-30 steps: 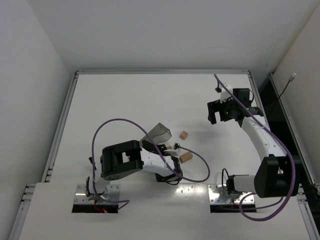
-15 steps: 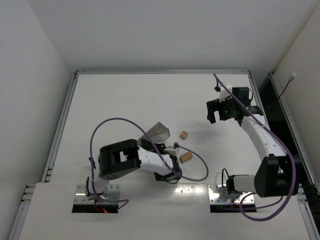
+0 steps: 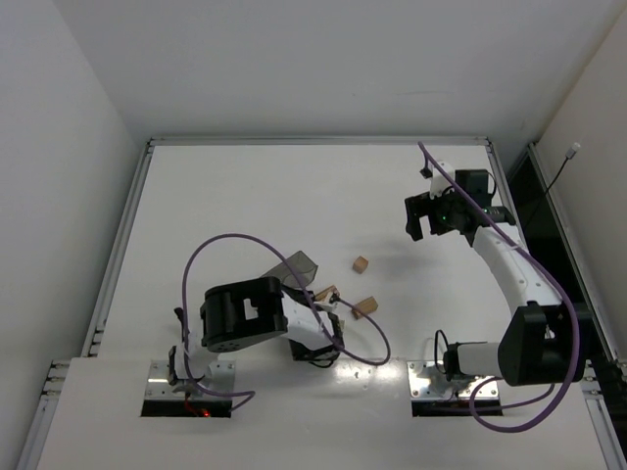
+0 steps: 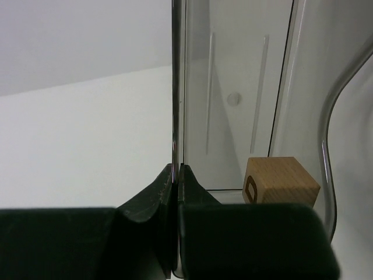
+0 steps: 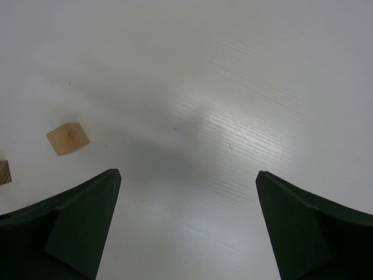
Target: Build the wood block tower
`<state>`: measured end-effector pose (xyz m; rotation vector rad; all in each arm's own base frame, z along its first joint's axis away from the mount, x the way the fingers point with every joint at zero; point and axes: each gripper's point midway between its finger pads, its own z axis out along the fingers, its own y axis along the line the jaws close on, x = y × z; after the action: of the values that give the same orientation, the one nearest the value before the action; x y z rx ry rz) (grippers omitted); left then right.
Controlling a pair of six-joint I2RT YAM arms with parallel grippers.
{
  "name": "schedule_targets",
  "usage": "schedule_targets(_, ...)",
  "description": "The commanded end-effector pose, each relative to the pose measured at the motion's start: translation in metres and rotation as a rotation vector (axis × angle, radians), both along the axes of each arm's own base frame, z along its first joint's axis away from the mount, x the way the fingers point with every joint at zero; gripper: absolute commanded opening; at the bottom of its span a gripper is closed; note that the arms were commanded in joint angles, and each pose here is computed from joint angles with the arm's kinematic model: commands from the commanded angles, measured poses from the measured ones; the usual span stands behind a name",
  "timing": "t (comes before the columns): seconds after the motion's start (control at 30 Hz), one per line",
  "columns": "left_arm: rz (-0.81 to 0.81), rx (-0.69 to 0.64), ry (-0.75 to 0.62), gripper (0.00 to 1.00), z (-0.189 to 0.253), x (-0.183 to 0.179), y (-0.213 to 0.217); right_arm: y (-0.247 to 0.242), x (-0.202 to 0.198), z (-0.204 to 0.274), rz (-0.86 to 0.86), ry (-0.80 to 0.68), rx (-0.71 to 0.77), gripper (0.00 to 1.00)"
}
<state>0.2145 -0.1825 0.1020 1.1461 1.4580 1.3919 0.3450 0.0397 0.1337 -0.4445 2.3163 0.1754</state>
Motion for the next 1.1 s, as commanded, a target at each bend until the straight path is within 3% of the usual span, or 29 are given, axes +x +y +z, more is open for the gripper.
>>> schedule_targets(0.0,-0.203,0.177,-0.189,0.00,0.046,0.009,-0.020,0.005,0.008,0.011,0.011,-0.038,0.015,0.99)
schedule_targets(0.13,-0.211,0.329,-0.149,0.00,0.041,0.004,0.004,0.011,0.007,0.012,0.041,-0.041,0.021,0.99)
schedule_targets(0.53,-0.200,0.233,-0.188,0.00,0.078,-0.002,0.019,0.020,0.010,0.011,0.067,-0.020,0.028,0.99)
schedule_targets(0.57,-0.244,0.304,-0.169,0.00,0.067,-0.010,0.030,0.020,0.010,0.007,0.067,-0.010,0.027,0.99)
schedule_targets(0.83,-0.215,0.212,-0.191,0.00,0.074,-0.003,0.016,0.023,0.017,0.005,0.078,0.015,0.006,0.99)
schedule_targets(1.07,-0.002,-0.008,-0.253,0.00,0.094,0.028,0.056,0.028,0.011,-0.002,0.089,0.019,-0.003,0.99)
